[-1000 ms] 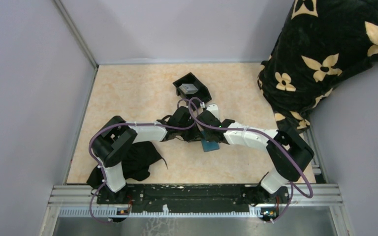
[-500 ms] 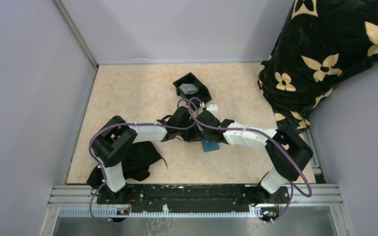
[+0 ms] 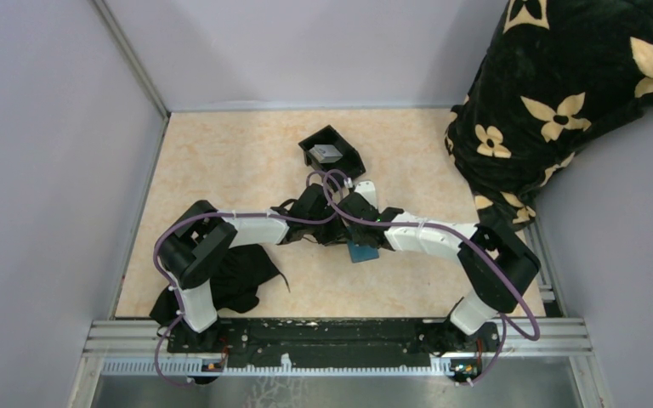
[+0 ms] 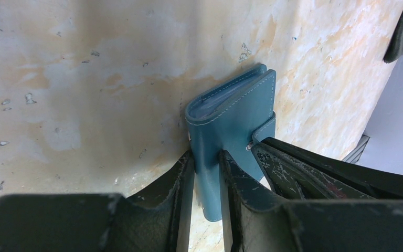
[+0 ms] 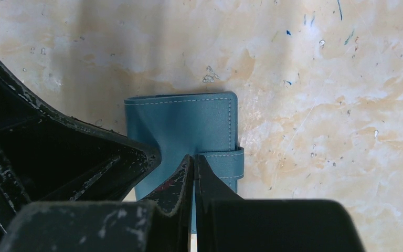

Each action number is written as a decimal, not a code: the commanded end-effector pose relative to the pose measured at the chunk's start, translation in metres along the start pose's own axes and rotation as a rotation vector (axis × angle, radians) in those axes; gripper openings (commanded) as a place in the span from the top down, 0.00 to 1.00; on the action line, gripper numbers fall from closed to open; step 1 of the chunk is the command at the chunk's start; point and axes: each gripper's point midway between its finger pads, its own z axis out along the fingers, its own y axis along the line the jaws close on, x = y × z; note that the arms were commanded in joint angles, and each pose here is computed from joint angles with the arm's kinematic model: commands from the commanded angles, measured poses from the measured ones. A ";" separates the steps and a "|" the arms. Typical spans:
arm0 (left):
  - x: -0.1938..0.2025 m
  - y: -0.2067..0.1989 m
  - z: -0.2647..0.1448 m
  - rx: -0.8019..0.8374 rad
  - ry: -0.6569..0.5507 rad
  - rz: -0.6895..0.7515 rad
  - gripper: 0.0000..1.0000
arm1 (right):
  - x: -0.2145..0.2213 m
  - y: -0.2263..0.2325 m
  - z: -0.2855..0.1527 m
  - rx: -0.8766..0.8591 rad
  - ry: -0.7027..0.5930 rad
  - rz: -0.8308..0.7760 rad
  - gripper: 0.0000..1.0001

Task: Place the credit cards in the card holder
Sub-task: Close the card holder at the center of the board.

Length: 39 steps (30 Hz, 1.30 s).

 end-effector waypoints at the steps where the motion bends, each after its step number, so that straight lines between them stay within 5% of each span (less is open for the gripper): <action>1: 0.035 0.070 0.007 -0.229 0.097 -0.004 0.69 | 0.000 0.012 -0.007 -0.046 -0.013 0.018 1.00; 39: 0.038 0.071 0.007 -0.242 0.104 -0.003 0.70 | -0.020 -0.006 -0.013 -0.009 -0.074 0.046 1.00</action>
